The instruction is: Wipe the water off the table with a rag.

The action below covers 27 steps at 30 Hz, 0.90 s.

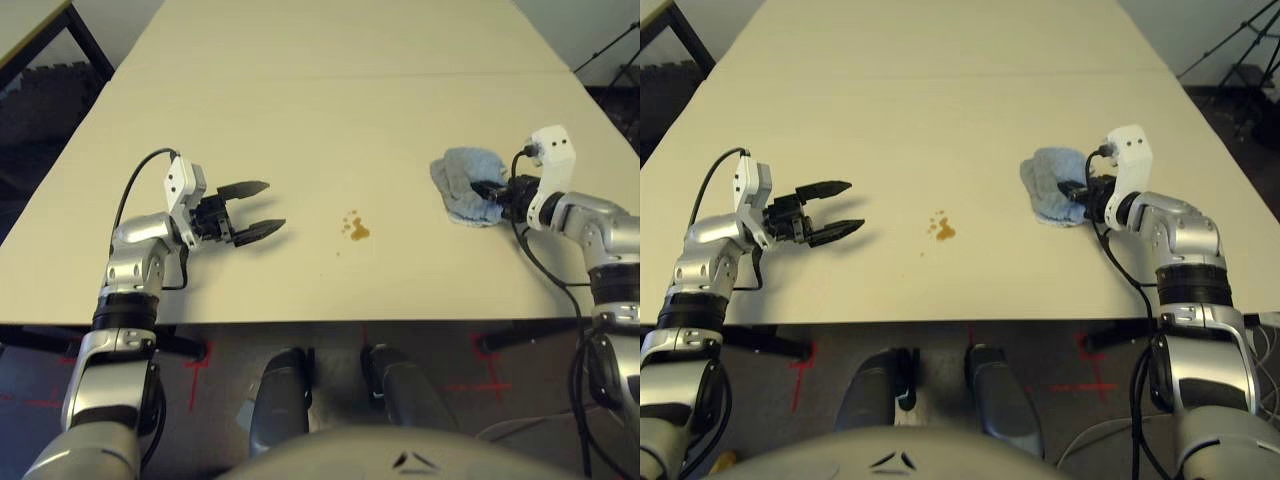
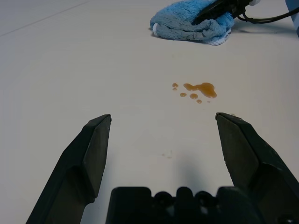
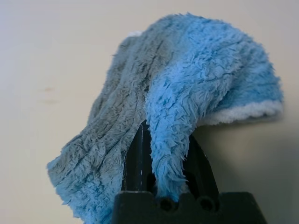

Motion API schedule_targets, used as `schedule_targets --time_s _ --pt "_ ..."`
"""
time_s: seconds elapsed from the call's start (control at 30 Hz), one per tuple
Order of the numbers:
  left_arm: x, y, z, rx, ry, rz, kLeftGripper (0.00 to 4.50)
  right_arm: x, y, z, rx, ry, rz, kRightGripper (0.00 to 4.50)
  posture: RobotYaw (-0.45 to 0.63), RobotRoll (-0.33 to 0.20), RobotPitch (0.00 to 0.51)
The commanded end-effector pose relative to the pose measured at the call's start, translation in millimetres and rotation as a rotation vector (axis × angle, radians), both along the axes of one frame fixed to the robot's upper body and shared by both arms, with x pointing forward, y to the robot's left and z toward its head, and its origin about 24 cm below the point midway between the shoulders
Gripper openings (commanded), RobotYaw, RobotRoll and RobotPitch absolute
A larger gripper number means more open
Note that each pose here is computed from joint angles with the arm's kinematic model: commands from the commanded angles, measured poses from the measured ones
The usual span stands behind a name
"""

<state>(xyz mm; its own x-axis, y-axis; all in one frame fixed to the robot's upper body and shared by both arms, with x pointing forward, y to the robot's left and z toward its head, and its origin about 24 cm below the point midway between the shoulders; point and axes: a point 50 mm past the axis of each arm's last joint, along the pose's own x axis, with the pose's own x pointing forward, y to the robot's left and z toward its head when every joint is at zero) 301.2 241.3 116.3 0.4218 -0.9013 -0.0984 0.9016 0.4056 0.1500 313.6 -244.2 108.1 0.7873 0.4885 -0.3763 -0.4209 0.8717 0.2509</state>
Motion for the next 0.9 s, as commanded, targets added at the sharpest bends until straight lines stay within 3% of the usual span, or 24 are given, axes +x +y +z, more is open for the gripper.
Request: schedule_targets --time_s 0.03,0.33,0.9 --pt "-0.5 0 -3 0.025 0.018 -0.021 4.50 -9.5 23 -4 0.065 0.028 0.041 0.11 -0.20 0.000 0.139" --pt "-3.8 -3 -5 0.033 0.039 -0.055 4.50 -30.0 84 -32 0.144 0.131 0.162 0.11 -0.20 0.000 0.145" --pt "-10.3 -3 -6 0.027 0.057 -0.058 4.50 -31.0 164 -45 0.174 0.209 0.422 0.11 -0.18 0.000 0.167"
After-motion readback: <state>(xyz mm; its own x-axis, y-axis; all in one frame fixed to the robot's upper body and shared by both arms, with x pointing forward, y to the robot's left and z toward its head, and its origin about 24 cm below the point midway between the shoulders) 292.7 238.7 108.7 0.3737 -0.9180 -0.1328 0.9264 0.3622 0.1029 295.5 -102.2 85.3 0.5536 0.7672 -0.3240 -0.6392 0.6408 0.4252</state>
